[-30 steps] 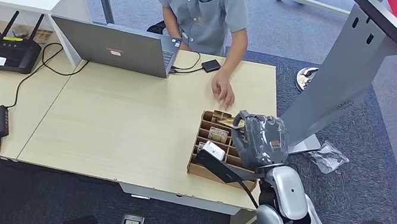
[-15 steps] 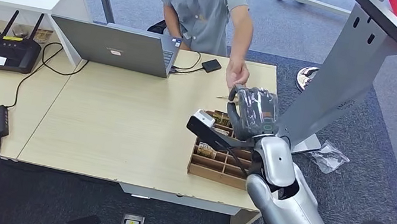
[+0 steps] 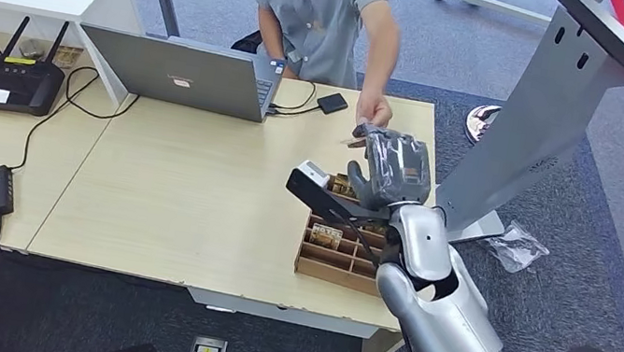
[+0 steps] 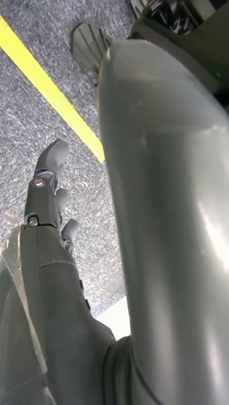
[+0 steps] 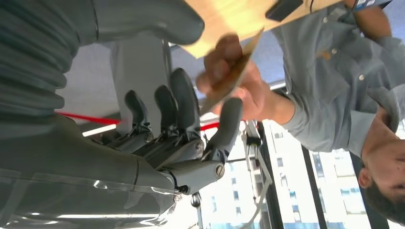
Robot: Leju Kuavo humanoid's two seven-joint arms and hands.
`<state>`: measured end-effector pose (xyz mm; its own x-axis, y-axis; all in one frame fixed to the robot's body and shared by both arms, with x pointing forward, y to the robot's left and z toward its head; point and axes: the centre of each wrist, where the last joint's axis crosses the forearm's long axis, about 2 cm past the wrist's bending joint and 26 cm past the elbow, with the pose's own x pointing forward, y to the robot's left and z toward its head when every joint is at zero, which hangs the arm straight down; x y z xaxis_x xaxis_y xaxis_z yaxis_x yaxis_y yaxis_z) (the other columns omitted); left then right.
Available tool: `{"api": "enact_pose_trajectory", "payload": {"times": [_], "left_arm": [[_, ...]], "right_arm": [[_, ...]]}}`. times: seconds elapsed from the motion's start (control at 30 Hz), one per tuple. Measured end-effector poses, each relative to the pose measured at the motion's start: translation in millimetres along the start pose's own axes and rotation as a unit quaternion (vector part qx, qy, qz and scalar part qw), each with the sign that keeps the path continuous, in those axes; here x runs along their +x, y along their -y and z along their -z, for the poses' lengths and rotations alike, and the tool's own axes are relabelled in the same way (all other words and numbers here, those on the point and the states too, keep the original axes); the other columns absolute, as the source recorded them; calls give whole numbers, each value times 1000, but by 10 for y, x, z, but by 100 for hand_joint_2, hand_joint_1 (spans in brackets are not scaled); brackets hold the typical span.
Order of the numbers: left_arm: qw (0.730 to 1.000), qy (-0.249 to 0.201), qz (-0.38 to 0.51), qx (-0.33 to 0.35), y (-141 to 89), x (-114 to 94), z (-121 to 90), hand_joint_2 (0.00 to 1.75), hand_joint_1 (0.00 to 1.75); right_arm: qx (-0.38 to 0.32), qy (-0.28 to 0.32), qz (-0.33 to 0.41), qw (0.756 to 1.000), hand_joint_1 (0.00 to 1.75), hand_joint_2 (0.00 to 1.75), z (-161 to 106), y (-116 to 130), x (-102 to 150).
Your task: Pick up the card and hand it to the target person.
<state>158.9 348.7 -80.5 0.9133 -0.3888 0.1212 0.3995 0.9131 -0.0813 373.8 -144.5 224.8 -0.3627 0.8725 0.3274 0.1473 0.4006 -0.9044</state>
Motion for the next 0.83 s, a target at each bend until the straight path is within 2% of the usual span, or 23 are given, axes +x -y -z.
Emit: {"api": "enact_pose_trajectory", "payload": {"times": [0.17, 0.3, 0.57, 0.83], "left_arm": [[1000, 1, -20, 4, -44, -130, 4, 0, 0], [999, 2, -42, 6, -57, -271, 16, 0, 0], [997, 1, -79, 4, 8, -595, 63, 0, 0], [998, 3, -65, 2, 34, -537, 67, 0, 0]], "right_arm": [[30, 11, 54, 998, 0, 175, -331, -79, -17], [51, 32, 95, 994, 0, 175, -556, -46, -38], [68, 40, 167, 983, 0, 175, -680, -43, -88], [71, 19, 173, 982, 0, 175, -781, -128, -151]]}}
